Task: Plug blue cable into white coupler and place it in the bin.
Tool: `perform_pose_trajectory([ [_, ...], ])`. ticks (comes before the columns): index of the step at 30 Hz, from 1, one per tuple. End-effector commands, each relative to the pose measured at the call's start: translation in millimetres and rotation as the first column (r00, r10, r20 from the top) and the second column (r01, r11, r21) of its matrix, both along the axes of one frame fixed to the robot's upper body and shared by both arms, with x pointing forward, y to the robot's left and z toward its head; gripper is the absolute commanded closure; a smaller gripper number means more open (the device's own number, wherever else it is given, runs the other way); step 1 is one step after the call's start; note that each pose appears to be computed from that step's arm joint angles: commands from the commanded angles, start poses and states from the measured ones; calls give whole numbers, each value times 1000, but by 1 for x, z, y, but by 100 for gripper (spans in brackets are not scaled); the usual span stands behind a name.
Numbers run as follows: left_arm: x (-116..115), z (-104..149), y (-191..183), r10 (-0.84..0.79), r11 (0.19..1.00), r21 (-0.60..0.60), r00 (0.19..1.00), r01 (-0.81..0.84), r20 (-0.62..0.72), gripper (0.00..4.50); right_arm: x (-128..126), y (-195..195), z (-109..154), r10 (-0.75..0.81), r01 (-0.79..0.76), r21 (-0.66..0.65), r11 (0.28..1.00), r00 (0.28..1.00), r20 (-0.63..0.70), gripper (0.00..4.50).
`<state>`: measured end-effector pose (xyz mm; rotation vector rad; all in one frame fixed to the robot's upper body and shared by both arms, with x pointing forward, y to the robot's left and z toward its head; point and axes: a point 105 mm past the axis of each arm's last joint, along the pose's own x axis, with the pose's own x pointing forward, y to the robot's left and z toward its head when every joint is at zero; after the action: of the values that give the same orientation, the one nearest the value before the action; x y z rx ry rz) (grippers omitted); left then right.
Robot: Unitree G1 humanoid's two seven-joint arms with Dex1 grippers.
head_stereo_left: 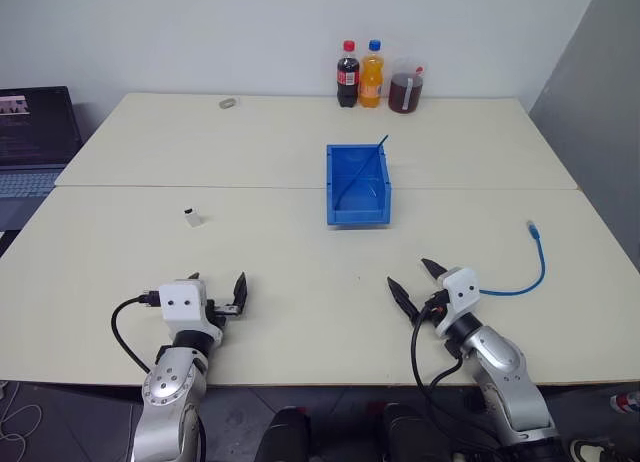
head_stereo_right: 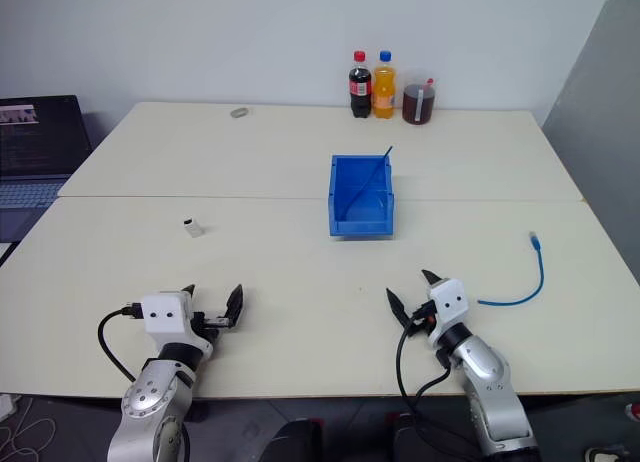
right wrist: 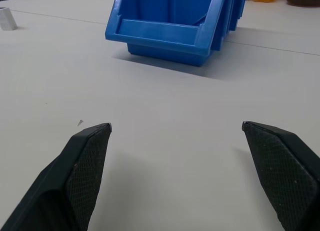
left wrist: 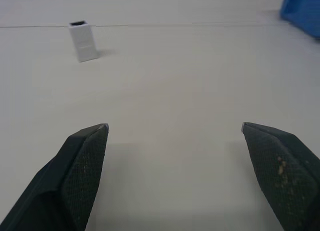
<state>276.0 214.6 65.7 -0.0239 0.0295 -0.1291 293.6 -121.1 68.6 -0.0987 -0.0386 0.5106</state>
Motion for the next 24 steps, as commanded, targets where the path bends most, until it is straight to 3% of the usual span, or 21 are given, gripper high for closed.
perform_pose_trajectory([
  [1, 3, 18, -28, -233, 972, 6, 972, 233, 30, 0, -4, -2, 26, -5, 10, -34, 999, 992, 126, 5],
  [6, 8, 40, -74, -601, 789, 163, 799, 592, 8, 0, -9, -24, 43, -96, 107, -51, 993, 978, 186, 5],
  [11, 18, 67, -96, -774, 613, 238, 633, 754, -13, 0, -14, -69, 59, -278, 284, -12, 959, 945, 173, 5],
  [13, 14, 72, -104, -843, 508, 241, 535, 827, -59, 0, -16, -86, 64, -346, 350, -4, 937, 926, 151, 5],
  [16, 5, 77, -115, -913, 362, 217, 392, 906, -114, 0, -16, -121, 62, -496, 503, -82, 861, 864, 89, 5],
  [19, -2, 78, -119, -942, 277, 177, 303, 944, -145, 0, -14, -146, 55, -596, 591, -141, 795, 803, 4, 5],
  [24, -4, 77, -122, -952, 216, 183, 248, 959, -177, 0, 4, -172, 52, -642, 623, -162, 765, 757, -120, 5],
])
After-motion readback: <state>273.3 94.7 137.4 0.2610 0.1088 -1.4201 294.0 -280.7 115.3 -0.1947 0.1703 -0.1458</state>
